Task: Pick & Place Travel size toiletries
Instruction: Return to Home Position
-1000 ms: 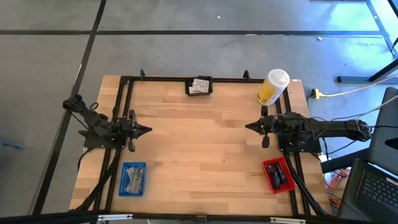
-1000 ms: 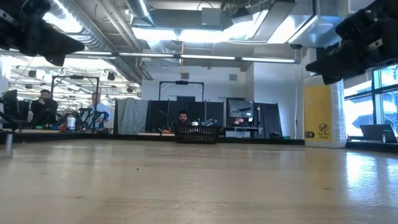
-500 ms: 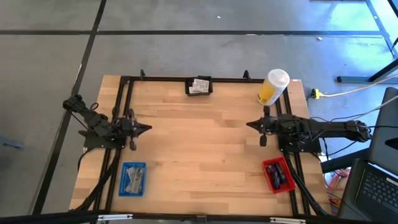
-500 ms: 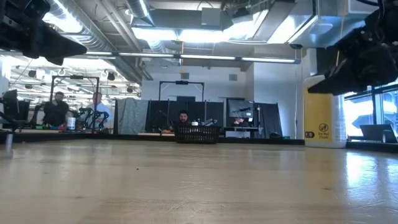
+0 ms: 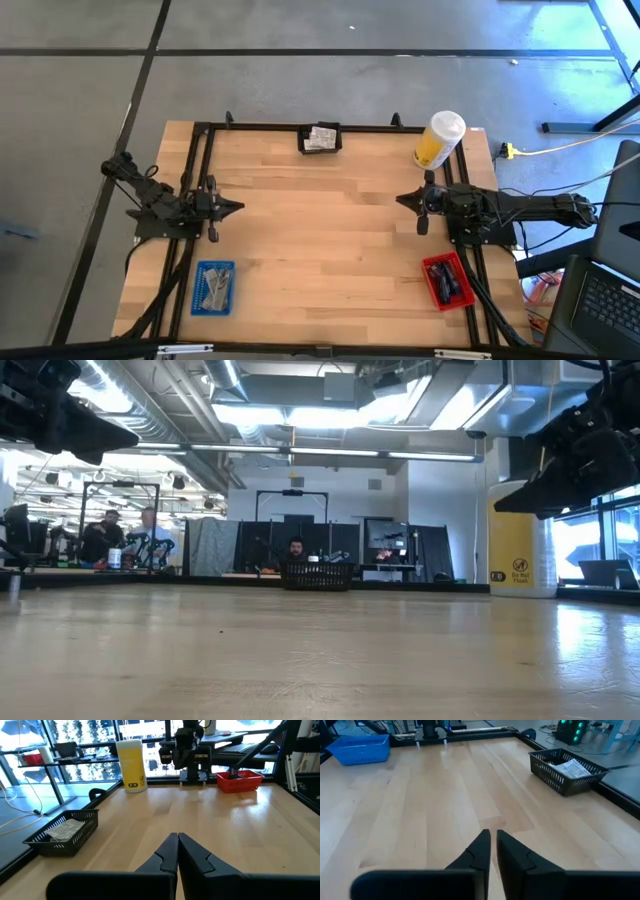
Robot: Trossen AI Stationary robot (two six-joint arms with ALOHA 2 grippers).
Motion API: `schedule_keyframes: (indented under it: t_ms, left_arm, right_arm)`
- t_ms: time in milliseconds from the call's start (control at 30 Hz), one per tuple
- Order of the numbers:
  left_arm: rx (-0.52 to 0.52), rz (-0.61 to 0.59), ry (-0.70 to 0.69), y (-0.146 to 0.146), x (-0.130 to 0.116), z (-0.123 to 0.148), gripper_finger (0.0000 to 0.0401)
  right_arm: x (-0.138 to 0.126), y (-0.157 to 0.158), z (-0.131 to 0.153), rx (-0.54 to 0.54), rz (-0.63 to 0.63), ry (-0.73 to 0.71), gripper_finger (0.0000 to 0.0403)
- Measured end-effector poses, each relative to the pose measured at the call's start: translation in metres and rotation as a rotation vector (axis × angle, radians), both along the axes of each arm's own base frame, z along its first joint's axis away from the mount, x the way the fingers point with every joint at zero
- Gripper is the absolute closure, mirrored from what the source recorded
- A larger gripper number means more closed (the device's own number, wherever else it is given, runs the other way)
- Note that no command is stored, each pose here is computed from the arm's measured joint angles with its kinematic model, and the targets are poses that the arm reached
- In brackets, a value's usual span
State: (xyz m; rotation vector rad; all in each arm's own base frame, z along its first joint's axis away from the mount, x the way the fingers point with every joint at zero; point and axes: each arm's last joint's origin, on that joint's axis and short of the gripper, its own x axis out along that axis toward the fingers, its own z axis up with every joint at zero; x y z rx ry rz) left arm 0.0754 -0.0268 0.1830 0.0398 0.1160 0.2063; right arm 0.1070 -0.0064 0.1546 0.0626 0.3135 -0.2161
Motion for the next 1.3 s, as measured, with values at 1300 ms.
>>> schedule_keyframes:
  t_ms: [1300]
  left_arm:
    - [0.0, 0.0, 0.0, 0.0, 0.0, 0.0001, 0.0399]
  right_arm:
    - [0.0, 0.0001, 0.0004, 0.003, 0.003, -0.001, 0.0268]
